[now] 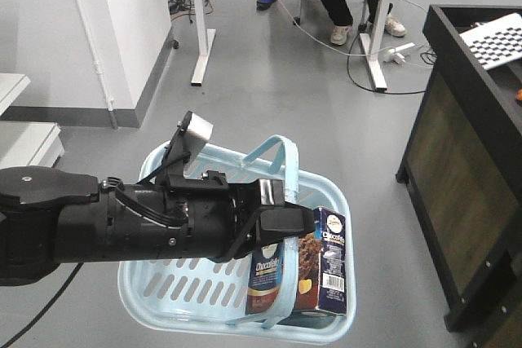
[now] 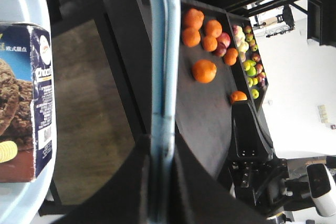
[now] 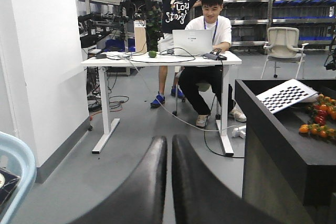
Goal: Left arm holds basket, right arm returns cookies
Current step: 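Drive past the produce stands holding the basket with left gripper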
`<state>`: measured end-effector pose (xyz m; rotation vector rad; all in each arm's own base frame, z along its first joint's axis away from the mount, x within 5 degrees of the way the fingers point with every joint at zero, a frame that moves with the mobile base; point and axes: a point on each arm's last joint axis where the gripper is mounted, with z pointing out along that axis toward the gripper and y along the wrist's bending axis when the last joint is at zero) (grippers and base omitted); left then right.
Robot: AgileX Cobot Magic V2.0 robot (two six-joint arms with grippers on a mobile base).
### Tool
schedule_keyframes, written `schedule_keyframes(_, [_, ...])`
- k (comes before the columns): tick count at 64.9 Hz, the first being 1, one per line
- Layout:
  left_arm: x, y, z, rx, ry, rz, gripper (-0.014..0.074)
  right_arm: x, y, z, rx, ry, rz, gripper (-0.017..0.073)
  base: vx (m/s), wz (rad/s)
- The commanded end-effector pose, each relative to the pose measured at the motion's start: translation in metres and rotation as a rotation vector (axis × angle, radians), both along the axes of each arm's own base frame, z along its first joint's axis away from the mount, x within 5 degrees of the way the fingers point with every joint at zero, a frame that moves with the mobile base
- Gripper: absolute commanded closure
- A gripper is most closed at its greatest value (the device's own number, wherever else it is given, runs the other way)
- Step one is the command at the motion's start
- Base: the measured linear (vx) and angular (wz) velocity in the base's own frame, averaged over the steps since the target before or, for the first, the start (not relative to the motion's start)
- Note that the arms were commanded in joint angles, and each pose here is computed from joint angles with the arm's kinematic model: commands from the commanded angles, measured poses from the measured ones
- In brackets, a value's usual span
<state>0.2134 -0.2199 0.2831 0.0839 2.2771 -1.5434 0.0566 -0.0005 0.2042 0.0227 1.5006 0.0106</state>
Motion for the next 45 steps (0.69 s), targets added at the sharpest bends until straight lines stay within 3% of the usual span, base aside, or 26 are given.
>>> schedule_keyframes(1, [-0.0057, -0.0001, 0.0275, -0.117, -0.024, -0.007, 0.0599, -0.0009, 0.0003, 0.0016, -0.014, -0.071, 0.001, 0.057, 0.36, 0.1])
schedule_keyframes(24, [-0.0057, -0.0001, 0.0275, -0.117, -0.024, -0.007, 0.0599, -0.0009, 0.0003, 0.0016, -0.014, -0.071, 0.001, 0.057, 0.34, 0.2])
schedule_keyframes(45, [-0.0057, -0.0001, 0.0275, -0.117, -0.024, -0.007, 0.0599, -0.0009, 0.0003, 0.0016, -0.014, -0.071, 0.001, 0.057, 0.31, 0.75])
